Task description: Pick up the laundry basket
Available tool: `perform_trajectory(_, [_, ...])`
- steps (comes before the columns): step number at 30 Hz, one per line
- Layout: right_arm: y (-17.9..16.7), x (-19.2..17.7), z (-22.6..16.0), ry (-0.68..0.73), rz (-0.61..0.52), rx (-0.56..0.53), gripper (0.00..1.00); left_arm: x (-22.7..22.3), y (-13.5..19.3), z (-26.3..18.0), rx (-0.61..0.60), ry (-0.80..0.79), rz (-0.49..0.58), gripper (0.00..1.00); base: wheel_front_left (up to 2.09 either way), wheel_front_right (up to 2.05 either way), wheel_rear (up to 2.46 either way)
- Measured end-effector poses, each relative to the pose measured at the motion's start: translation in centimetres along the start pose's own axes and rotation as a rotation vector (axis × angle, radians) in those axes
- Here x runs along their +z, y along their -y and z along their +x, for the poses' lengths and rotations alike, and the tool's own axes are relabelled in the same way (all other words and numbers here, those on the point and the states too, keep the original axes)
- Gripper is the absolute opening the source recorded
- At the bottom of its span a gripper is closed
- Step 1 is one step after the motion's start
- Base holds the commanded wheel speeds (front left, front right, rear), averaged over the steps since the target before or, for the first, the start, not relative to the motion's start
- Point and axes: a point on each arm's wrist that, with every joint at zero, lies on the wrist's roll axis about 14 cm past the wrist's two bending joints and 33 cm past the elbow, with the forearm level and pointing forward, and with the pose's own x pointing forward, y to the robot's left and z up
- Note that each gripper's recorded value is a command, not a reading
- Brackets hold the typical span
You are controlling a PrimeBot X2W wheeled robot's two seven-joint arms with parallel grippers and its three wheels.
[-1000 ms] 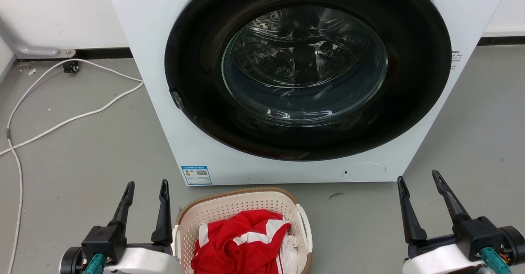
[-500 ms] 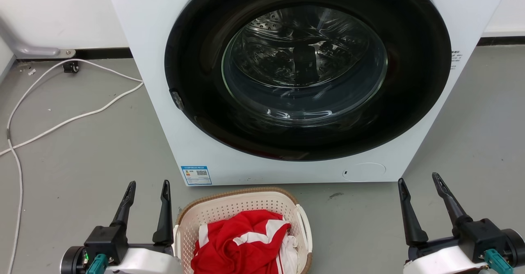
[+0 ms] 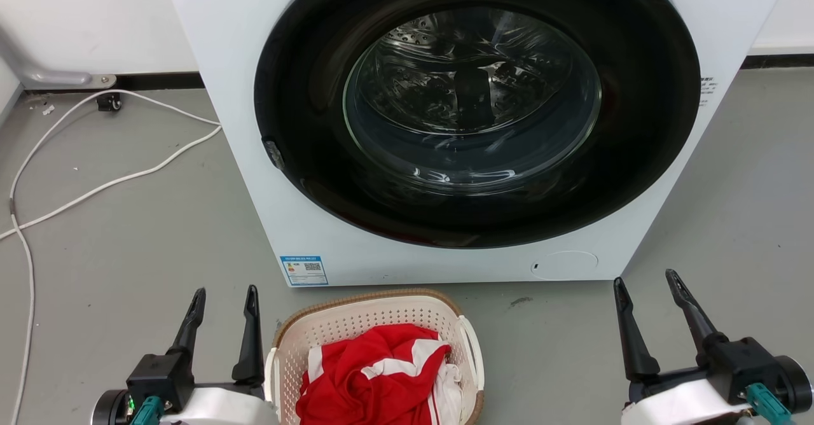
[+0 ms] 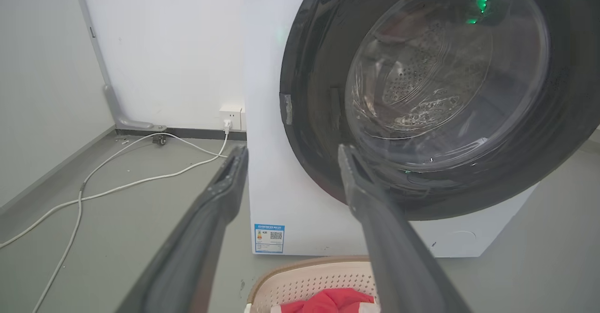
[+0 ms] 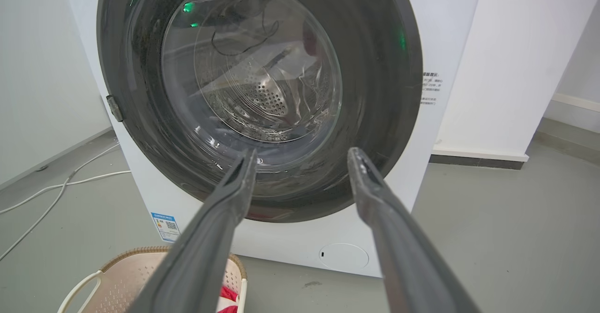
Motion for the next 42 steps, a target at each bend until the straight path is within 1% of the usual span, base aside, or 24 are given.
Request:
perform_trajectory(9, [-2.2, -1.1, 1.5, -0.029, -0.014, 0.076, 1.0, -3.4, -1.1, 0.2, 0.032, -0.106, -0.021, 1.0, 0.0, 0.0, 0.0])
perform_trajectory(16, [-4.8, -4.1, 3.8, -0.112, -0.044, 0.175, 1.0, -6.5, -2.0, 2.2, 0.039, -0.202, -0.004, 1.0, 0.0, 0.0, 0.0])
perform_trajectory(24, [-6.7, -9.6, 6.5, -0.256, -0.082, 0.27, 1.0, -11.3, -3.8, 4.3, 0.068, -0.342, 0.005, 1.0, 0.0, 0.0, 0.0])
perform_trajectory(28, [-7.5, -13.0, 7.3, -0.348, -0.101, 0.319, 1.0, -14.1, -4.7, 5.0, 0.08, -0.425, 0.012, 1.0, 0.0, 0.0, 0.0])
perform_trajectory(32, [-8.0, -15.6, 8.3, -0.409, -0.118, 0.361, 1.0, -17.1, -5.1, 5.2, 0.09, -0.51, 0.009, 1.0, 0.0, 0.0, 0.0])
perform_trajectory(38, [-8.6, -20.2, 8.6, -0.518, -0.14, 0.416, 1.0, -21.1, -5.9, 5.0, 0.108, -0.625, 0.008, 1.0, 0.0, 0.0, 0.0])
perform_trajectory(42, [-9.1, -22.6, 9.2, -0.566, -0.148, 0.452, 1.0, -23.3, -6.6, 4.9, 0.123, -0.683, 0.007, 1.0, 0.0, 0.0, 0.0])
